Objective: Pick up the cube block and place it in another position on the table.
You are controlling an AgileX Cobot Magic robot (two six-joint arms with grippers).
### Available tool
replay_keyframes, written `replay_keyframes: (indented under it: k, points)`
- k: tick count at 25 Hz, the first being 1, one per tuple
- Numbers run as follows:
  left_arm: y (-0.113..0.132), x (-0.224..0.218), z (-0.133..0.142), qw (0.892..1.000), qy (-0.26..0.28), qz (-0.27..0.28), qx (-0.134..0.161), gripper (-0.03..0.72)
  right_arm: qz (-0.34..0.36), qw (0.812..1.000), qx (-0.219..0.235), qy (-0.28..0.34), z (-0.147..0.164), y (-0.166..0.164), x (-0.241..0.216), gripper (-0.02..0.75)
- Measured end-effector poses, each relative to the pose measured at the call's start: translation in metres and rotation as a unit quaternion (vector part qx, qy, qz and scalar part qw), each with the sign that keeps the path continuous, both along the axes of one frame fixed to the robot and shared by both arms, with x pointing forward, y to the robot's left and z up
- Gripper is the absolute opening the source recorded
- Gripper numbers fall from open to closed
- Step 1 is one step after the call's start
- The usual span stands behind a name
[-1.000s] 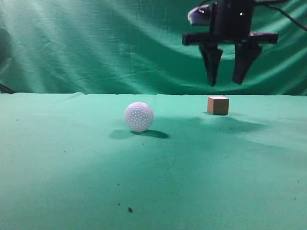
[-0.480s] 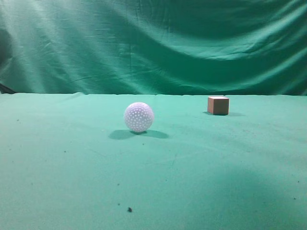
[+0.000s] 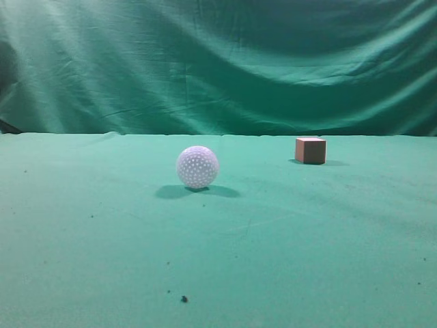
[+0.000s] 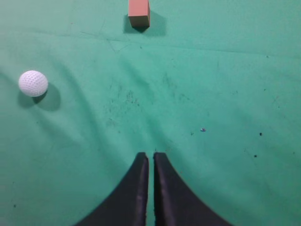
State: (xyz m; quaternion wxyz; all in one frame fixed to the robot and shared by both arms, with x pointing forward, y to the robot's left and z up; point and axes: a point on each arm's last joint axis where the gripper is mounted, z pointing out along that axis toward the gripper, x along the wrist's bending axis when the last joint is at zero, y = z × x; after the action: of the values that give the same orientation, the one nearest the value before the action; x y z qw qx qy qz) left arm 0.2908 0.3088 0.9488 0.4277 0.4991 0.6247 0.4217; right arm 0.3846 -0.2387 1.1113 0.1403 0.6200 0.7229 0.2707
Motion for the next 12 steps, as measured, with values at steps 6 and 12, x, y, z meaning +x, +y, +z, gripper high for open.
replay_keyframes:
  k: [6, 12]
  points:
    - [0.0, 0.0, 0.0, 1.0, 0.0, 0.0, 0.0, 0.262, -0.001, 1.0, 0.007, -0.008, 0.011, -0.016, -0.039, 0.0]
    - [0.0, 0.0, 0.0, 1.0, 0.0, 0.0, 0.0, 0.262, 0.059, 0.995, -0.026, -0.074, 0.016, -0.018, -0.042, 0.0]
